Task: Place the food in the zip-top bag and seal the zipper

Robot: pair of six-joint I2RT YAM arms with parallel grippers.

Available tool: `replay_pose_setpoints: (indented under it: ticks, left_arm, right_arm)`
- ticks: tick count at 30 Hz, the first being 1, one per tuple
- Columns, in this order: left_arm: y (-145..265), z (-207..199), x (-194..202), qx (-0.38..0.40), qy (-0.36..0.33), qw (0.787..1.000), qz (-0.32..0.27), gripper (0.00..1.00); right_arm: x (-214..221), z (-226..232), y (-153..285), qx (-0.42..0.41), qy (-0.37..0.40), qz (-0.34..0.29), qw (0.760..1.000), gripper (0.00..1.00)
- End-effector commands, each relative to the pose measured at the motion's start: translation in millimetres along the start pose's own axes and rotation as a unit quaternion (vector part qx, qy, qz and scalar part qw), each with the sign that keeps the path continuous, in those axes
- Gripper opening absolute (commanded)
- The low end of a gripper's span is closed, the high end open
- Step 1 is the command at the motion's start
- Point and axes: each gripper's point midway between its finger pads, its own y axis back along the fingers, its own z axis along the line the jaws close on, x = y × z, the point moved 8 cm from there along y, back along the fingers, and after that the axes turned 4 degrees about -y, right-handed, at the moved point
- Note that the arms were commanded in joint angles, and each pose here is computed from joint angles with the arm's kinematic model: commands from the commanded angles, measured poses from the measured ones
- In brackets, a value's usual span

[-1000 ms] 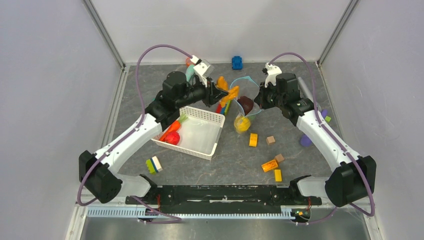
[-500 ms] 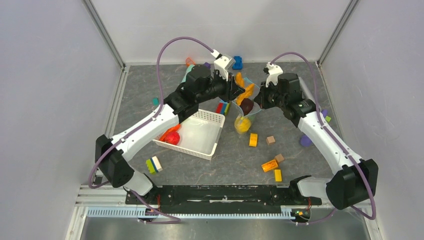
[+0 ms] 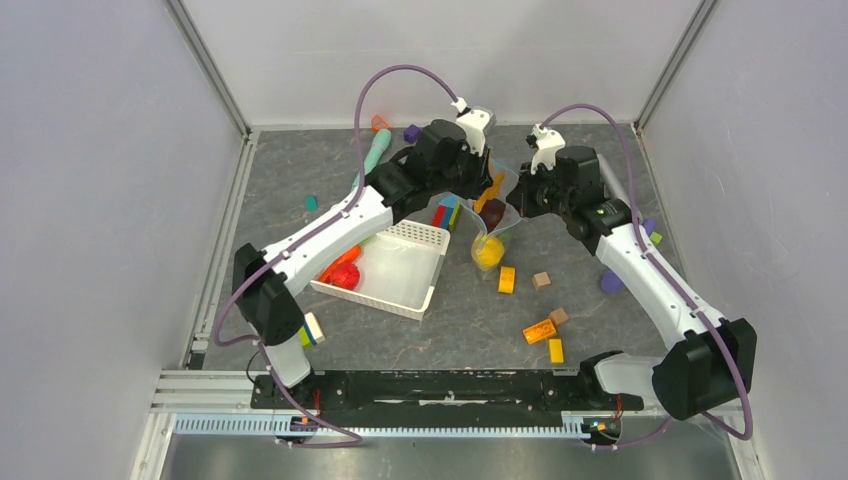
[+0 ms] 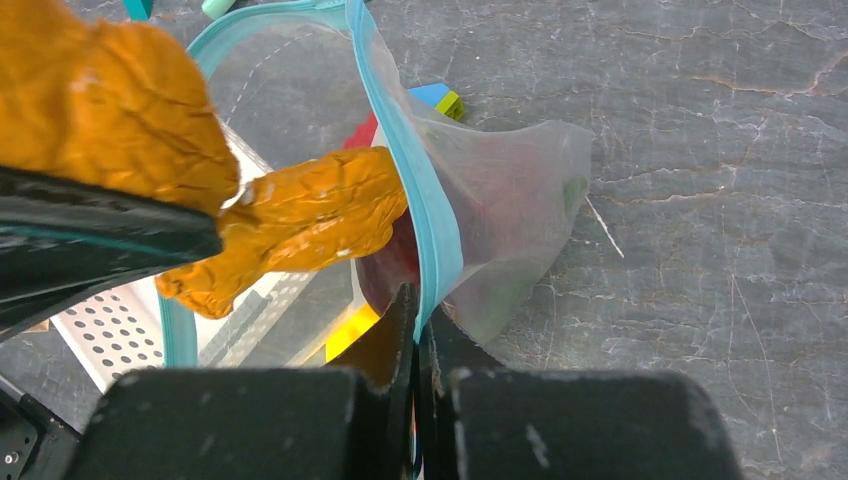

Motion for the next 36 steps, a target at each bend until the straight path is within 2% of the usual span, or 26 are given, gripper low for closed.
replay_pose_setpoints:
  ticks: [1, 4, 9, 13, 18, 27, 28, 29, 33, 36]
  left_arm:
    - [-3, 3, -5, -0.053, 0.035, 0.998, 0.018, 0.07]
    - [-9, 1, -6, -0.056, 0.06, 0.996, 0.016, 0.15]
    - [-18, -6, -6, -0.077, 0.102, 0.992, 0.0, 0.21]
    - [-25, -12, -2, -0.085, 0.128, 0.988, -0.009, 0.14]
    - [-33, -15, 2, -0.113, 0.144, 0.983, -0.021, 0.14]
    - [-45, -24, 10, -0.102, 0.182, 0.978, -0.031, 0.13]
    - [-45, -25, 11, -0.101, 0.184, 0.977, -0.03, 0.16]
    - [-46, -25, 12, -0.1, 0.184, 0.977, -0.029, 0.22]
    - [-47, -27, 16, -0.1, 0.176, 0.979, -0.023, 0.33]
    - [-46, -28, 19, -0.097, 0.171, 0.98, -0.015, 0.52]
  right_arm:
    - [-16, 6, 6, -0.017, 0.011, -0.047, 0.999, 0.0]
    - [-16, 7, 6, -0.019, 0.01, -0.047, 0.999, 0.0]
    - [-16, 7, 7, -0.02, 0.01, -0.047, 0.999, 0.0]
    - [-16, 8, 7, -0.022, 0.008, -0.051, 0.998, 0.0]
    - [-16, 8, 8, -0.023, 0.007, -0.052, 0.998, 0.0]
    - [-16, 10, 8, -0.032, 0.002, -0.052, 0.998, 0.0]
    - [-16, 10, 9, -0.033, 0.002, -0.052, 0.998, 0.0]
    - [-17, 10, 9, -0.032, 0.002, -0.053, 0.998, 0.0]
    - [-17, 10, 9, -0.031, 0.002, -0.054, 0.998, 0.0]
    - [-17, 11, 10, -0.031, 0.003, -0.056, 0.998, 0.0]
